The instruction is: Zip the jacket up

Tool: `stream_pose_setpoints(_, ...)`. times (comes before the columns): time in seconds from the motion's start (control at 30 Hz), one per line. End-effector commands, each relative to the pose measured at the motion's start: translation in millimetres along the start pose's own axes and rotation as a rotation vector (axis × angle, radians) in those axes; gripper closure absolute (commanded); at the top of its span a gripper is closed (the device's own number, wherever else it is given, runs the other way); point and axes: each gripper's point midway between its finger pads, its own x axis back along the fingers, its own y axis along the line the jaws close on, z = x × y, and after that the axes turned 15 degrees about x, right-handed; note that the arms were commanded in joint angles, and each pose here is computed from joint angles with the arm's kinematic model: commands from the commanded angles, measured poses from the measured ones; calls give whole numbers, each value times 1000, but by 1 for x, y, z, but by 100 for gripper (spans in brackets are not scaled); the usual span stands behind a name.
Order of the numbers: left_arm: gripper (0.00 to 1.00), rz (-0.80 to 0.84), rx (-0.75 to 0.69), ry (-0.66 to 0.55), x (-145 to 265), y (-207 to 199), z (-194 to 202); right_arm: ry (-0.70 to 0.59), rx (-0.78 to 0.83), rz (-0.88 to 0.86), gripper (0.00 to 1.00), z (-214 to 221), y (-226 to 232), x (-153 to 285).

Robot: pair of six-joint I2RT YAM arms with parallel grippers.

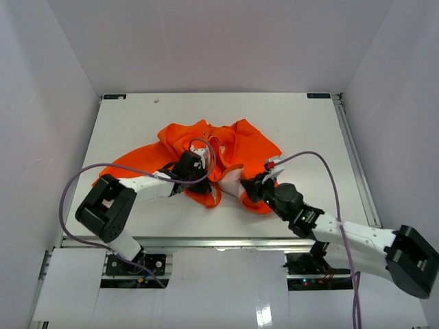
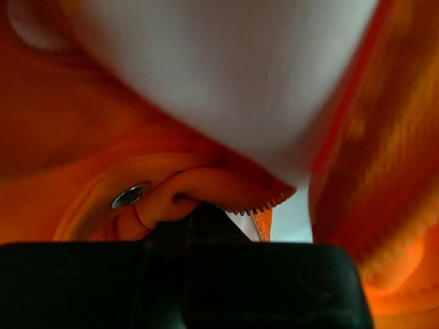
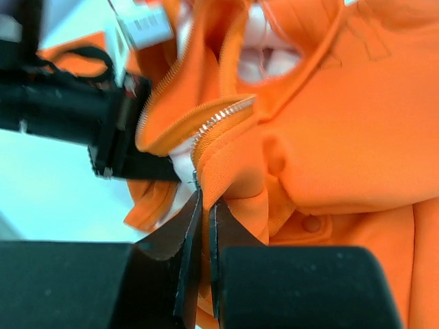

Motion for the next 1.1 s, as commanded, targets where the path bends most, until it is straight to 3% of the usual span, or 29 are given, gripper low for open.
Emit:
stream_pose_setpoints(0.0, 100, 255, 83, -245, -28, -23, -101, -42, 53, 73, 92, -5, -18, -37)
stream_pose_setpoints(0.17, 100, 302, 75, -275, -69, -21, -174, 40, 136, 74, 92, 8, -41, -86)
stream_pose_setpoints(0.27, 100, 347, 113, -244, -85, -15, -197, 28, 140, 64, 92, -4, -61, -108)
stream_pose_setpoints(0.4, 100, 270, 107, -223, -81, 2, -188, 28, 161, 37, 92, -4, -62, -112)
stream_pose_setpoints(0.53, 100, 164, 115, -186, -55, 24, -149, 21, 129, -18, 92, -6, -51, -104)
stream_pose_setpoints(0.57, 100, 171, 106, -213, -45, 18, -156, 23, 124, -26, 92, -6, -49, -102)
stream_pose_setpoints(0.7, 63, 140, 84, -210, -12, 29, -121, 52, 106, -59, 92, 7, -40, -90)
stream_pose_setpoints(0.8, 49, 182, 59, -142, -5, 23, -103, 68, 99, -73, 92, 15, -36, -84)
stream_pose_setpoints(0.93, 38, 186, 19, -79, -2, 18, -100, 90, 102, -85, 92, 25, -33, -79)
stream_pose_setpoints(1.07, 36, 138, -2, -85, 7, 24, -100, 81, 107, -84, 92, 23, -33, -75)
